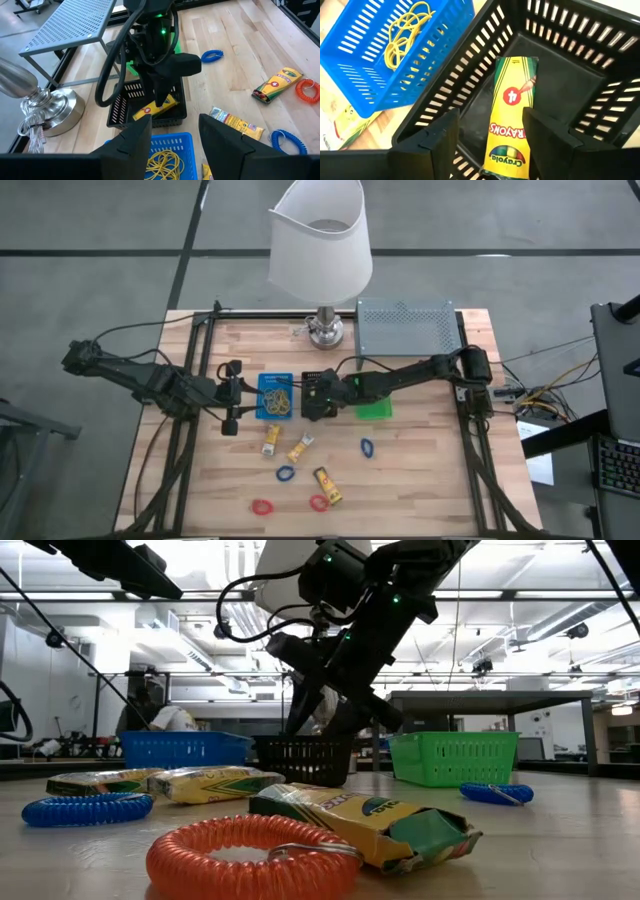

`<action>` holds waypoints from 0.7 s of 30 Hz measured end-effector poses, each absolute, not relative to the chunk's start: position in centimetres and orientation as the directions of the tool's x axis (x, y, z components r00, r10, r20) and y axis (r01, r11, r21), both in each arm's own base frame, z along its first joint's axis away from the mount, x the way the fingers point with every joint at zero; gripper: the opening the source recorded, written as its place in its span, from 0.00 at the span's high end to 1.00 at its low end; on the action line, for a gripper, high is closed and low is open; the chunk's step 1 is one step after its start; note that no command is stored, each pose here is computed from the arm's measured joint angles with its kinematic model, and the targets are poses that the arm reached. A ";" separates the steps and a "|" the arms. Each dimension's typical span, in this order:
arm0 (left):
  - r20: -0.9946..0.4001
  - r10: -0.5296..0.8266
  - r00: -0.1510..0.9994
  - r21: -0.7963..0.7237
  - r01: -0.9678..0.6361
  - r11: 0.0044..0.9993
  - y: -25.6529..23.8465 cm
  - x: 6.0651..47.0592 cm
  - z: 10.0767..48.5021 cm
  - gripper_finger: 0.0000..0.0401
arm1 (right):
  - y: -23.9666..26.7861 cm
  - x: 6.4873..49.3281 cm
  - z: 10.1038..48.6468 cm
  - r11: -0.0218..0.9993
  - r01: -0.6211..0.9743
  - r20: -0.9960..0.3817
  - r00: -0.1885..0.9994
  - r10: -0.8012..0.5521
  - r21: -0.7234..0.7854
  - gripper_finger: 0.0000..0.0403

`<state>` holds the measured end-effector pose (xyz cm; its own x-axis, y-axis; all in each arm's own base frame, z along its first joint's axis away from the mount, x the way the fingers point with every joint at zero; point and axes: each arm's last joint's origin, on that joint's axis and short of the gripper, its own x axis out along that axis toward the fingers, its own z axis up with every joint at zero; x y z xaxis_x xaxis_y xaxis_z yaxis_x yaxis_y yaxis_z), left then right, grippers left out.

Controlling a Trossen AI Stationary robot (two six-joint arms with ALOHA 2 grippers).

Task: Pick & Place Office Desk Supplies
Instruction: Put the yellow crayon box into the black bin

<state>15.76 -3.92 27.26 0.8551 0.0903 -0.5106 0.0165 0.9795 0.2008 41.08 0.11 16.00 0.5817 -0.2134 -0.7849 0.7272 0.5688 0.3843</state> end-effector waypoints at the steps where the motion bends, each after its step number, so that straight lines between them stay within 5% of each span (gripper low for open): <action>1: -0.511 0.091 0.855 0.201 0.016 0.979 -3.9 15.8 27.3 0.58 | 0.1 41.1 16.0 0.569 0.727 -0.785 0.582 -0.214 0.384 0.47; 12: -0.511 0.090 0.855 0.201 0.017 0.979 -3.9 15.8 27.3 0.58 | 0.3 40.7 18.2 0.627 0.688 -0.745 0.620 -0.246 0.365 0.47; 21: -0.511 0.090 0.855 0.201 0.017 0.979 -3.9 15.8 27.3 0.58 | 2.9 40.3 20.1 0.936 0.346 -0.703 0.683 -0.200 0.070 0.47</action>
